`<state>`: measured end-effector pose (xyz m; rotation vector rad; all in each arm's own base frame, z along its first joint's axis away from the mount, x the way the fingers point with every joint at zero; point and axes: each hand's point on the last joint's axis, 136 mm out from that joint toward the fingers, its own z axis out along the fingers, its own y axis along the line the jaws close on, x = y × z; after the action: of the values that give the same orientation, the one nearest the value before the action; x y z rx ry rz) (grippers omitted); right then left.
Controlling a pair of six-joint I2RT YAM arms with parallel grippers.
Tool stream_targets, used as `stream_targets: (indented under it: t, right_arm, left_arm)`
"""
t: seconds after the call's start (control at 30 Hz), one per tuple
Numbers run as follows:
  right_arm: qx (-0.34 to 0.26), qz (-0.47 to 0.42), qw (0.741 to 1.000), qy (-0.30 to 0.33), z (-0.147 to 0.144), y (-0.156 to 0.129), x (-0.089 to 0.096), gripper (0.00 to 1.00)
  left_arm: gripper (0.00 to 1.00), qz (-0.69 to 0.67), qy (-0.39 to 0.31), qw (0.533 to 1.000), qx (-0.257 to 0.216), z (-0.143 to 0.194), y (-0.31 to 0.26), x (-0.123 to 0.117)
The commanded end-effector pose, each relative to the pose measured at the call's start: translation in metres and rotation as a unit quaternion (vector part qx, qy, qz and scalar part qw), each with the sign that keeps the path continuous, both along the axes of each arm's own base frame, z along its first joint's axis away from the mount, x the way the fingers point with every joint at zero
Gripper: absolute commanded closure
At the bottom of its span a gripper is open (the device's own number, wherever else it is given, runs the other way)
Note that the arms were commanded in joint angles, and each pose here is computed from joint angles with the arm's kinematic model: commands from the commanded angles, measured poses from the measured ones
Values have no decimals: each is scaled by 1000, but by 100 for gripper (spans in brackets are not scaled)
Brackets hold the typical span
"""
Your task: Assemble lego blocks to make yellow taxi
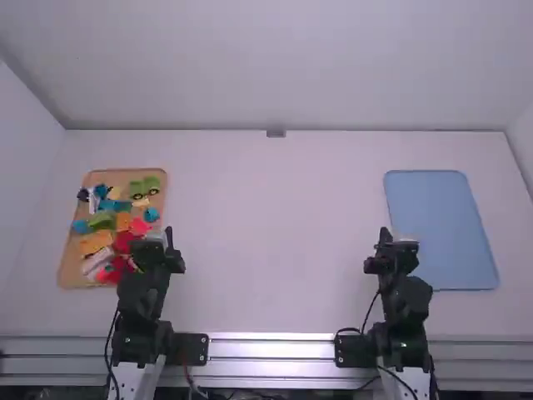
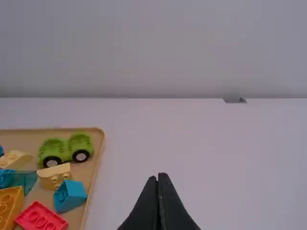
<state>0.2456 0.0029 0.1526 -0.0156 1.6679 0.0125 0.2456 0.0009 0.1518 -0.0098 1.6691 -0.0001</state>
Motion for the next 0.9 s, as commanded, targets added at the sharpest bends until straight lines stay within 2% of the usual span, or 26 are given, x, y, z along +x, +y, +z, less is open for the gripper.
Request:
stream_targets:
  t: [0.0, 0.17, 0.4, 0.67, 0.87]
  right_arm:
    - [0, 0, 1000, 0, 0, 0, 0, 100]
    - [-1, 4, 1000, -1, 3, 1, 0, 99]
    - [-8, 29, 1000, 2, 22, 10, 0, 94]
    - [-33, 89, 995, 16, 68, 32, 8, 84]
    - [-37, 140, 989, 29, 122, 54, 31, 74]
  left_arm:
    - [100, 0, 0, 1000, 0, 0, 0, 0]
    - [99, 1, -1, 1000, 0, 3, 0, 0]
    - [94, 5, 1, 1000, -4, 16, 1, 0]
    - [84, 14, 15, 1000, -11, 45, 5, 3]
    - [74, 40, 36, 998, -16, 68, 14, 12]
